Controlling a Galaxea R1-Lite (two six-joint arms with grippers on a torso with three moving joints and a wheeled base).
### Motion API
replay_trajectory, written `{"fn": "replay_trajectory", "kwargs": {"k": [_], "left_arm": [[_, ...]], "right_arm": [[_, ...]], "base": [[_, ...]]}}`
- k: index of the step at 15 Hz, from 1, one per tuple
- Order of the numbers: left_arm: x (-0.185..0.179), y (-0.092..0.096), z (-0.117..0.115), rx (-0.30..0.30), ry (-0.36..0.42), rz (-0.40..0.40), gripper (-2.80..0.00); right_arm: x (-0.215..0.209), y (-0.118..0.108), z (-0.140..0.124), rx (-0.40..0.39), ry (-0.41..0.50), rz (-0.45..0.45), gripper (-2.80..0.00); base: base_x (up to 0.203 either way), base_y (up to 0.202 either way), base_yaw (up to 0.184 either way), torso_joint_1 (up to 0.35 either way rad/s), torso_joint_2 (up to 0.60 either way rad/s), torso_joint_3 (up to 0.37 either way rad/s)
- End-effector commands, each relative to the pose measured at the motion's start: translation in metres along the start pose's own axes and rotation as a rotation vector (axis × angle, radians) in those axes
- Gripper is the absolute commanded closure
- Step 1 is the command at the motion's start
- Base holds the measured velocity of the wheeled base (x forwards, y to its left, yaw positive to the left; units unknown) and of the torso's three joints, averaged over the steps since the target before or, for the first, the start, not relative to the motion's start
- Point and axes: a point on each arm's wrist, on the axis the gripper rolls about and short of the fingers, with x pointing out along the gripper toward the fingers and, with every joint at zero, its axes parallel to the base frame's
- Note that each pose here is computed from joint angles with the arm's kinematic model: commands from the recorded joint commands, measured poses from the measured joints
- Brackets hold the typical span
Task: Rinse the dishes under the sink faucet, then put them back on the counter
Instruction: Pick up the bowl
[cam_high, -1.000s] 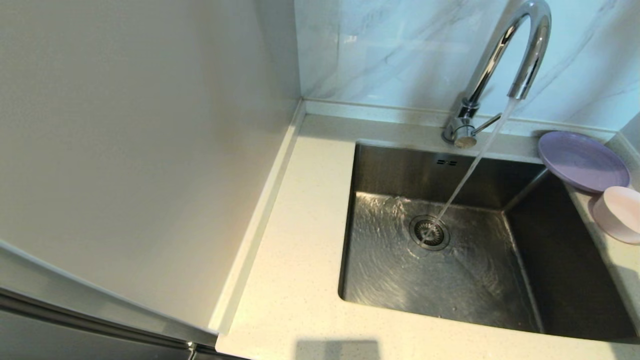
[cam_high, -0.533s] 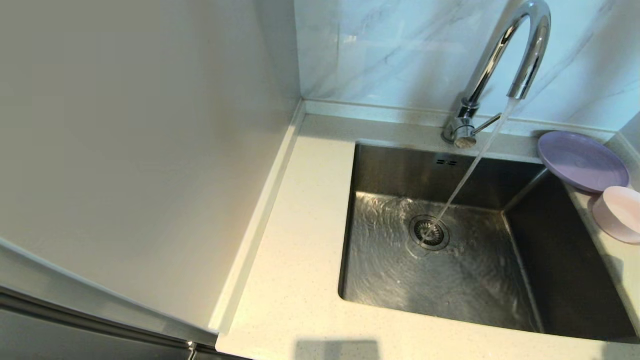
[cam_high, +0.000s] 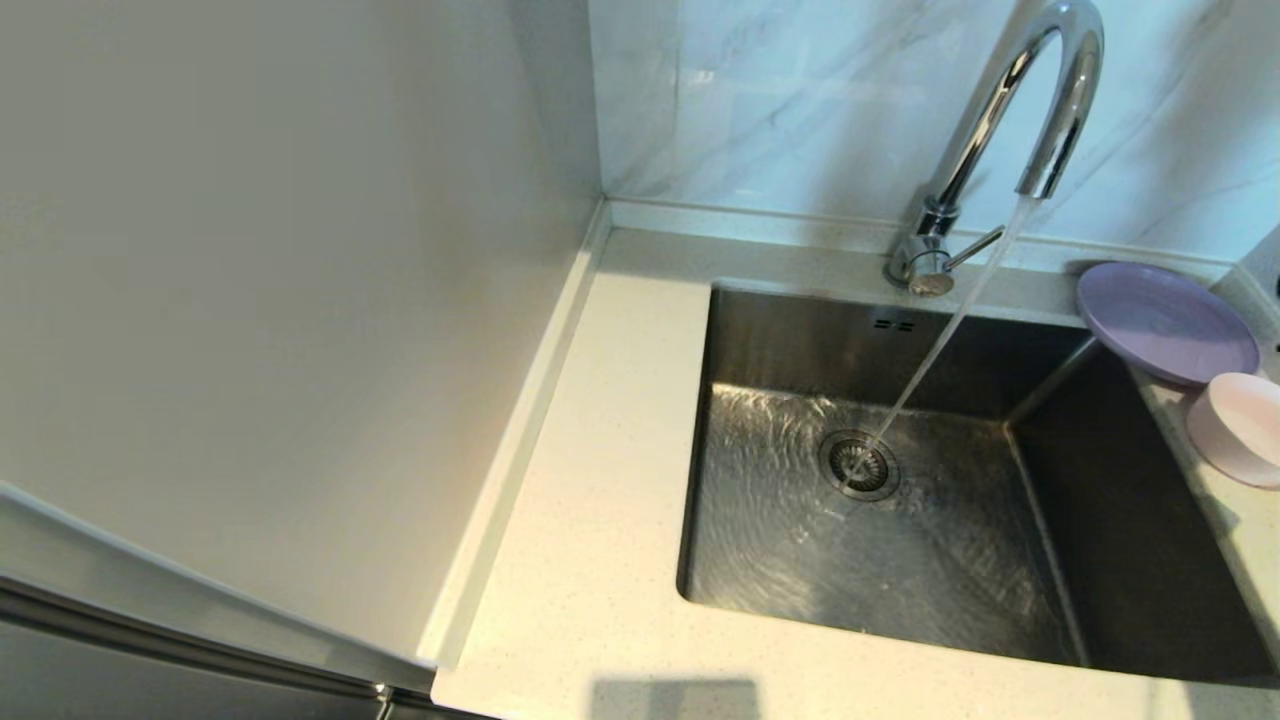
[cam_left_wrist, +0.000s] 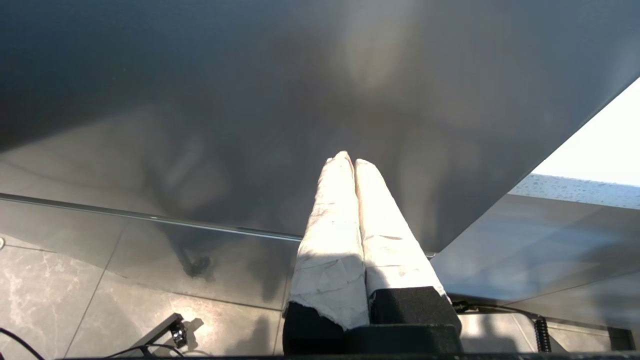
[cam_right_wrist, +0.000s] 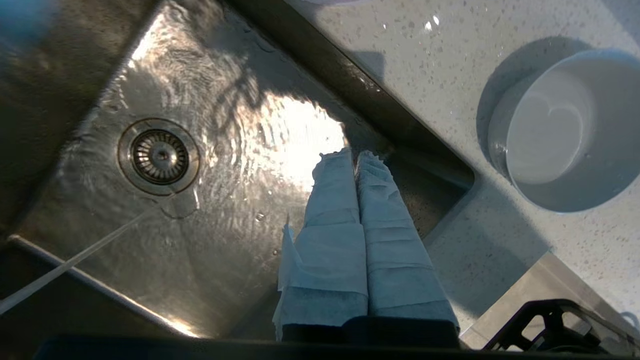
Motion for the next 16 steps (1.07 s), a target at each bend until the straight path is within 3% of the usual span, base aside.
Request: {"fn": "replay_trajectory", "kwargs": {"k": [1, 2, 3, 11, 16], "left_arm": [[0.000, 0.000, 0.000, -0.001, 0.000, 0.000, 0.00], [0.000, 0.000, 0.000, -0.001, 0.000, 0.000, 0.00], [0.000, 0.000, 0.000, -0.001, 0.000, 0.000, 0.00], [0.000, 0.000, 0.000, -0.001, 0.000, 0.000, 0.00], [0.000, 0.000, 0.000, -0.001, 0.000, -0.001, 0.00]], "right_arm": [[0.014, 0.000, -0.004, 0.005, 0.014, -0.025, 0.00], [0.014, -0.001, -0.002, 0.012, 0.011, -0.031, 0.00], [0.015, -0.003, -0.001, 0.012, 0.011, -0.037, -2.80], [0.029, -0.011, 0.008, 0.059, -0.004, -0.061, -2.80], [0.074, -0.016, 0.019, 0.140, -0.001, -0.137, -2.80]], "base": [[0.000, 0.000, 0.000, 0.000, 0.00, 0.000], [0.000, 0.000, 0.000, 0.000, 0.00, 0.000], [0.000, 0.000, 0.000, 0.000, 0.00, 0.000], [0.000, 0.000, 0.000, 0.000, 0.00, 0.000], [0.000, 0.000, 0.000, 0.000, 0.00, 0.000]]}}
